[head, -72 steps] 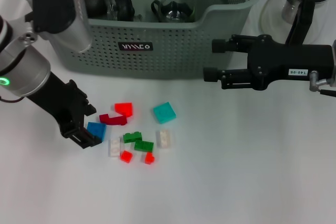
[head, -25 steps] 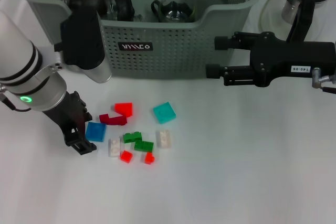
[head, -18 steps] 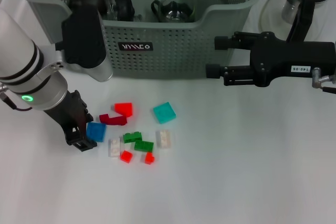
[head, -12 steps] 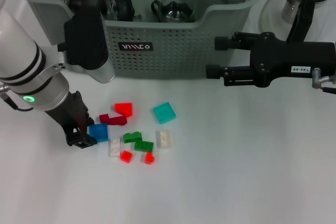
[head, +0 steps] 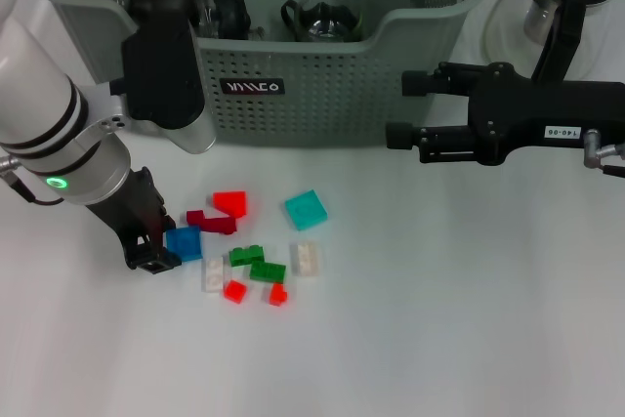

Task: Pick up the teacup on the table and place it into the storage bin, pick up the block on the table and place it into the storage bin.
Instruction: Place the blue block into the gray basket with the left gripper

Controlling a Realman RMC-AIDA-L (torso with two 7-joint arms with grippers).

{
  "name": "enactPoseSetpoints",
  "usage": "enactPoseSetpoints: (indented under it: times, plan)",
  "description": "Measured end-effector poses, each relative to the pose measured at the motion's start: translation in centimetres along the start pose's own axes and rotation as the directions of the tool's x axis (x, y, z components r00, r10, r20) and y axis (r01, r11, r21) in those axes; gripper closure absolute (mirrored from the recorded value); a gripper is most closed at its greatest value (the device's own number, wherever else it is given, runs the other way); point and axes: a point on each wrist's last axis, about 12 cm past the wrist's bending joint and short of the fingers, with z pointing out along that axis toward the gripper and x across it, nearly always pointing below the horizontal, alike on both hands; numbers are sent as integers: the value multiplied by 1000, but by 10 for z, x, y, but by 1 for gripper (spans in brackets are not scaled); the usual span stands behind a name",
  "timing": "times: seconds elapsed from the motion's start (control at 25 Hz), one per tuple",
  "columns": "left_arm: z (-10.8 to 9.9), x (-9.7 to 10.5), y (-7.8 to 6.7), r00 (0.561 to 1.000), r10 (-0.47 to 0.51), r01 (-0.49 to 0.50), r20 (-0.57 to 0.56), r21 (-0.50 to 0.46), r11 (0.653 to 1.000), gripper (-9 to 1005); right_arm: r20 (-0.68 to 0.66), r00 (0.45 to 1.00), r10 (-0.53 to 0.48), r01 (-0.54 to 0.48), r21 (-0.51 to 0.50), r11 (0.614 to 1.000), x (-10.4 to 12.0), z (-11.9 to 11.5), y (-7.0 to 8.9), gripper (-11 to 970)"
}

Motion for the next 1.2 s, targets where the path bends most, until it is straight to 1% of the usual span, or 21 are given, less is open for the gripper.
enactPoseSetpoints:
  times: [0.48, 0.6, 0.68, 0.76, 0.8, 0.88, 1.04, 1.08, 1.12, 1.2]
  plan:
    - [-3, 2, 0, 1000, -7, 7, 1, 3, 1000, 561, 0, 1000, 1, -1, -3, 1000, 0, 0, 1, 108]
    - [-14, 5, 2, 999, -26, 26, 38, 4, 1000, 555, 0, 1000, 2, -2, -3, 1000, 0, 0, 1, 109]
    - [-26, 10, 5, 993, -50, 49, 103, 15, 999, 551, 0, 1000, 1, -1, -3, 1000, 0, 0, 1, 110]
    - [-29, 12, 6, 991, -57, 55, 120, 21, 998, 548, 0, 1000, 1, -1, -3, 1000, 0, 0, 1, 109]
    - [-42, 22, 9, 975, -86, 74, 204, 67, 995, 546, 0, 1000, 1, -1, -3, 1000, 0, 0, 1, 109]
    - [-48, 27, 11, 963, -97, 74, 250, 99, 992, 542, 0, 1000, 1, -1, -2, 1000, 0, 0, 0, 108]
    - [-64, 45, 13, 907, -143, 60, 396, 215, 975, 534, 0, 1000, -1, 1, -4, 1000, 0, 0, 1, 108]
    - [-70, 52, 15, 872, -168, 53, 459, 253, 966, 532, 0, 1000, 0, 0, -7, 1000, -1, 0, 1, 108]
    - [-72, 56, 16, 853, -180, 52, 490, 264, 963, 530, -1, 1000, -1, 1, -9, 1000, -1, 0, 1, 108]
    - [-79, 66, 20, 791, -209, 38, 575, 295, 955, 526, -3, 1000, -1, 1, -15, 1000, -1, 0, 2, 109]
